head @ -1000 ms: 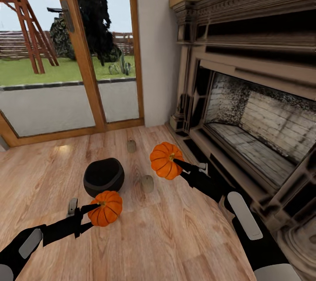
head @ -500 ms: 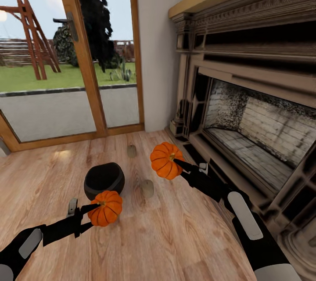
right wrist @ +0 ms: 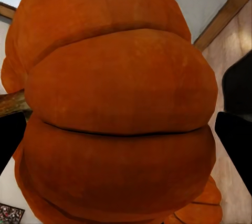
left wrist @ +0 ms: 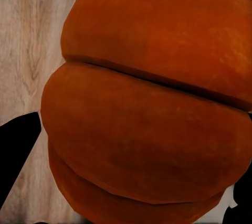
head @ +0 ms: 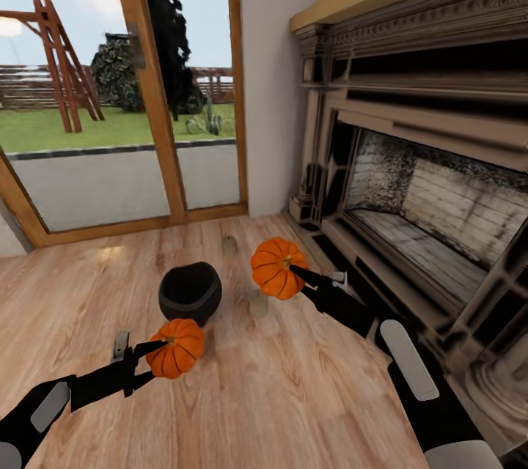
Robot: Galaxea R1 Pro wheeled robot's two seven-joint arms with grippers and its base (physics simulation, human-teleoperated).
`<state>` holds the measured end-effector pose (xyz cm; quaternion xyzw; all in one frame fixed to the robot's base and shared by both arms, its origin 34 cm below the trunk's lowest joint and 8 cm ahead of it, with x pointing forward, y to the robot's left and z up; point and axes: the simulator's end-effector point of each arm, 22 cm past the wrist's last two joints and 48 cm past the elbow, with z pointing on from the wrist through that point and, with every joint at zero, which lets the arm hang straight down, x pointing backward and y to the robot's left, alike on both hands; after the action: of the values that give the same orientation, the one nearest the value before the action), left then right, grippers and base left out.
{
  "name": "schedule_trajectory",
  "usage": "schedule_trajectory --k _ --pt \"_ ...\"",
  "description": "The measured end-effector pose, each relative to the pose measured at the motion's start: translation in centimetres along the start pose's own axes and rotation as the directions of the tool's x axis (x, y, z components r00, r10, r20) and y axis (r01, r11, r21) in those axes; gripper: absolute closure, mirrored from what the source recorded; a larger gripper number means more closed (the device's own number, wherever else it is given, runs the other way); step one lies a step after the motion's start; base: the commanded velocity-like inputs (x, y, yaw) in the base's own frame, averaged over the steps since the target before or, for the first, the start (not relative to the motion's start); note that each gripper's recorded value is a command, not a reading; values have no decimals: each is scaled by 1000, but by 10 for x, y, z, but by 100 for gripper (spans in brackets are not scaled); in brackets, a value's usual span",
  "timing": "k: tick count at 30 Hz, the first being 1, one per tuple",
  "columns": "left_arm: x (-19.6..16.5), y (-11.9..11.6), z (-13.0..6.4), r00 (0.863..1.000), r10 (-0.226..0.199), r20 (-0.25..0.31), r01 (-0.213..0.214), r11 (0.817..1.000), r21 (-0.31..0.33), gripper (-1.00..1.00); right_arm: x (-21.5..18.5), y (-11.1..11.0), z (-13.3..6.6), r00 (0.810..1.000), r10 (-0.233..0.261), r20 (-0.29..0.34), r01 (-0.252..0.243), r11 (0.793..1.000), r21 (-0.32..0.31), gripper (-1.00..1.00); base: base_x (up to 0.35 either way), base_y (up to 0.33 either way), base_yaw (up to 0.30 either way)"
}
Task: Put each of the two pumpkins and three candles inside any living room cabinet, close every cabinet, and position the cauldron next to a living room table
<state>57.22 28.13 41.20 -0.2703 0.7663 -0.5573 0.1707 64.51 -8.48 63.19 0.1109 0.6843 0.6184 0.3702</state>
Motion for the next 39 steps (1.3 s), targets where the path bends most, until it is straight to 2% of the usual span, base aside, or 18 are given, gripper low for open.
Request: schedule_trajectory --k 22,39 --pt "1 -3 0 1000 11 -1 -11 1000 0 100 -3 4 -3 1000 -6 5 6 1000 -6 100 -310 10 -256" --pt "0 -10 -1 1000 22 2 -22 1000 8 100 -4 11 -3 1000 -11 9 11 1000 -15 100 -19 0 -264"
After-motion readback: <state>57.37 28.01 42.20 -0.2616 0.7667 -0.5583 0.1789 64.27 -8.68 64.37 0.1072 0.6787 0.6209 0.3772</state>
